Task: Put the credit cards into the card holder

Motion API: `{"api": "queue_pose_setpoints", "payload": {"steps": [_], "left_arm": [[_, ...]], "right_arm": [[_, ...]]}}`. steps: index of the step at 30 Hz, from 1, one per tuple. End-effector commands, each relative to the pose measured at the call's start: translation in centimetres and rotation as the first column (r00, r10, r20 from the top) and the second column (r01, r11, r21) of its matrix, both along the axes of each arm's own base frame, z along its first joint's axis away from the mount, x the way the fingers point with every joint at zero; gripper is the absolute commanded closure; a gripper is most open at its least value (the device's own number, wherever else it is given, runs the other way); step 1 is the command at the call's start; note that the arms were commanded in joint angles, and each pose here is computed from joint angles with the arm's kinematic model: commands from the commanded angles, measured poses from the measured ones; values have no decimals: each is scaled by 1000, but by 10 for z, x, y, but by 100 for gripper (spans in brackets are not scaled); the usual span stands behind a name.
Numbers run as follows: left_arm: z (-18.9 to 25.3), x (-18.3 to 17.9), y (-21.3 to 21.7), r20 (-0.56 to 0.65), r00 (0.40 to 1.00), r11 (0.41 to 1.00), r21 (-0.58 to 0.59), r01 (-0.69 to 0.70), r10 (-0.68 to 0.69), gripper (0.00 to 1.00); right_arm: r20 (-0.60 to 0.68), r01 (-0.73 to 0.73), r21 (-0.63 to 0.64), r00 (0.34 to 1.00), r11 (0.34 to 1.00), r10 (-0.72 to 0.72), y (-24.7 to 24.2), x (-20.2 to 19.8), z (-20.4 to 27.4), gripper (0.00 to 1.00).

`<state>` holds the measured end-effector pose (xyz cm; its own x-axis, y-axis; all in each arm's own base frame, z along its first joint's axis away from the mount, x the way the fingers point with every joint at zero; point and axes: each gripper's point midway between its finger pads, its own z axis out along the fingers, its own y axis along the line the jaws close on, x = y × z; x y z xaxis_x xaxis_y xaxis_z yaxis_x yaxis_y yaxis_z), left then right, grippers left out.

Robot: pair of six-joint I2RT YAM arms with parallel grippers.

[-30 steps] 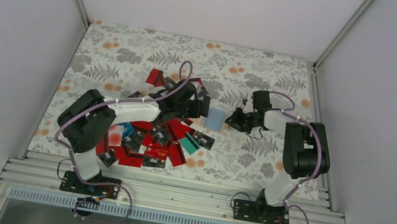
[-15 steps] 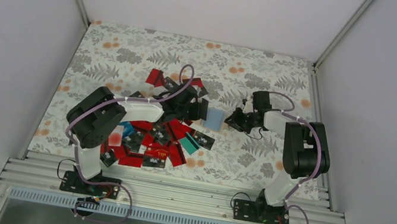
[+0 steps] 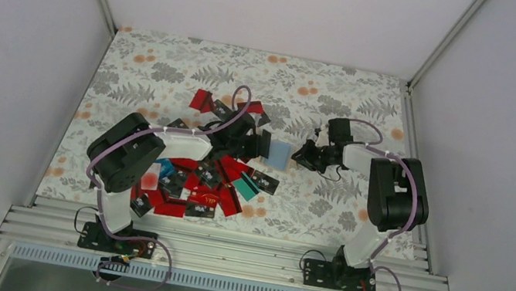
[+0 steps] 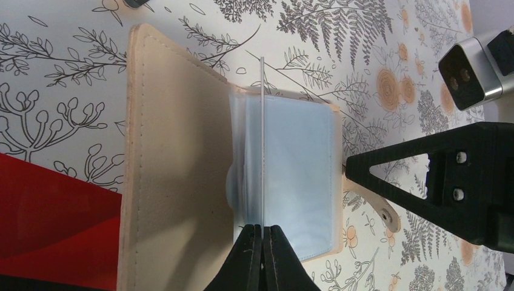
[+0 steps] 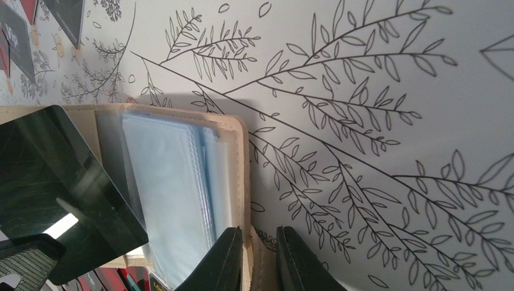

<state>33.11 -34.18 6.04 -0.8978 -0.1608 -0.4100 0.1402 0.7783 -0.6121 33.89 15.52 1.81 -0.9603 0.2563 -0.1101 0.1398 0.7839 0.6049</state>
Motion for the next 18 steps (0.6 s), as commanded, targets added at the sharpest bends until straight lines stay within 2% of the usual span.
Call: {"api": "queue_pose_setpoints", "payload": {"steps": [1,9,18], "left_arm": [[3,2,0,4,1000,1000,-27,-8,8,98],[-9,-1,-1,-32,999,1000,-26,-9,8,98],[-19,-8,-4,-92,996,996,-84,-17,9,98]], "right_arm": [[-61,-7,-41,998,999,5,-4,-15,-23,82],[-63,-10,-43,998,999,8,-4,-15,-23,83],[-68,-10,-43,998,999,7,-4,-17,-26,83]]}}
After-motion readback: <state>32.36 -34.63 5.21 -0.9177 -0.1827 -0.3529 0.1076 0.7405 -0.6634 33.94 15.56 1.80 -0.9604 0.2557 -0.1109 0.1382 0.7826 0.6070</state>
